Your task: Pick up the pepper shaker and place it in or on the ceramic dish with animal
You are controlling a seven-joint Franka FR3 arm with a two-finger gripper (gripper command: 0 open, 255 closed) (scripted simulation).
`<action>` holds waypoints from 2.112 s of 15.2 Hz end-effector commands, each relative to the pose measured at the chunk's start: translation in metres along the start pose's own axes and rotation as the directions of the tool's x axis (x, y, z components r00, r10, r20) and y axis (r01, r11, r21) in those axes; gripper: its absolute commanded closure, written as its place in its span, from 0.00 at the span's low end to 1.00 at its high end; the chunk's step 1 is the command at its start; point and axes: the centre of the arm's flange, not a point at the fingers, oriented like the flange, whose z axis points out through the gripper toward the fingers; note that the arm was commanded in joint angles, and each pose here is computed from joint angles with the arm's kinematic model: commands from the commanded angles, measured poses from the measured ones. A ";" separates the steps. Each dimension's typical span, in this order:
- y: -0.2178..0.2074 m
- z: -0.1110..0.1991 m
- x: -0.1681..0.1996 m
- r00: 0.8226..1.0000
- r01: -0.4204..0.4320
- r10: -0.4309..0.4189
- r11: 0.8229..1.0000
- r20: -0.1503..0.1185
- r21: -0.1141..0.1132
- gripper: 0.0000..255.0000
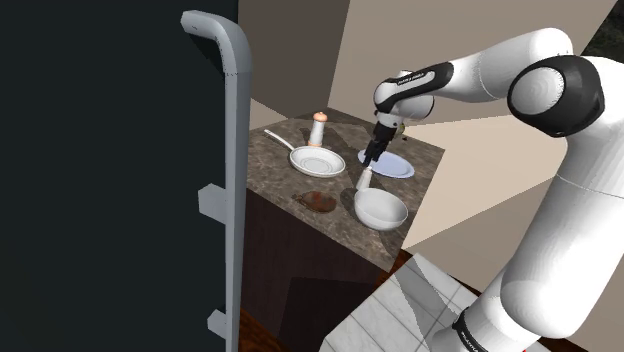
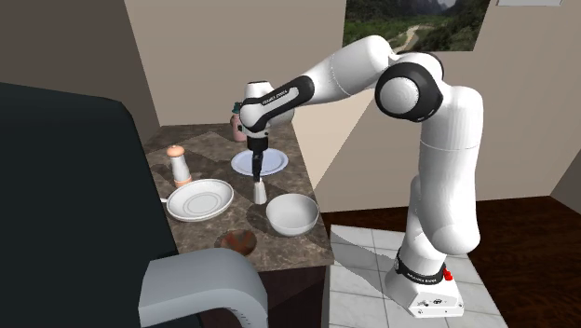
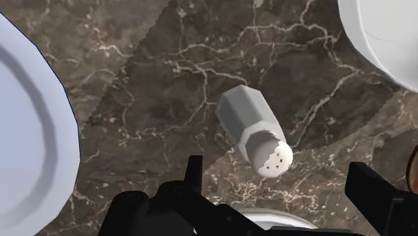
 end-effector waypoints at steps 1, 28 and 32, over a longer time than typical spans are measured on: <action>0.003 0.011 0.001 1.000 0.001 -0.001 1.000 0.000 0.000 0.00; 0.000 0.003 0.003 1.000 0.001 -0.001 1.000 0.000 0.000 1.00; -0.002 -0.018 0.004 1.000 0.001 -0.001 1.000 0.000 0.000 1.00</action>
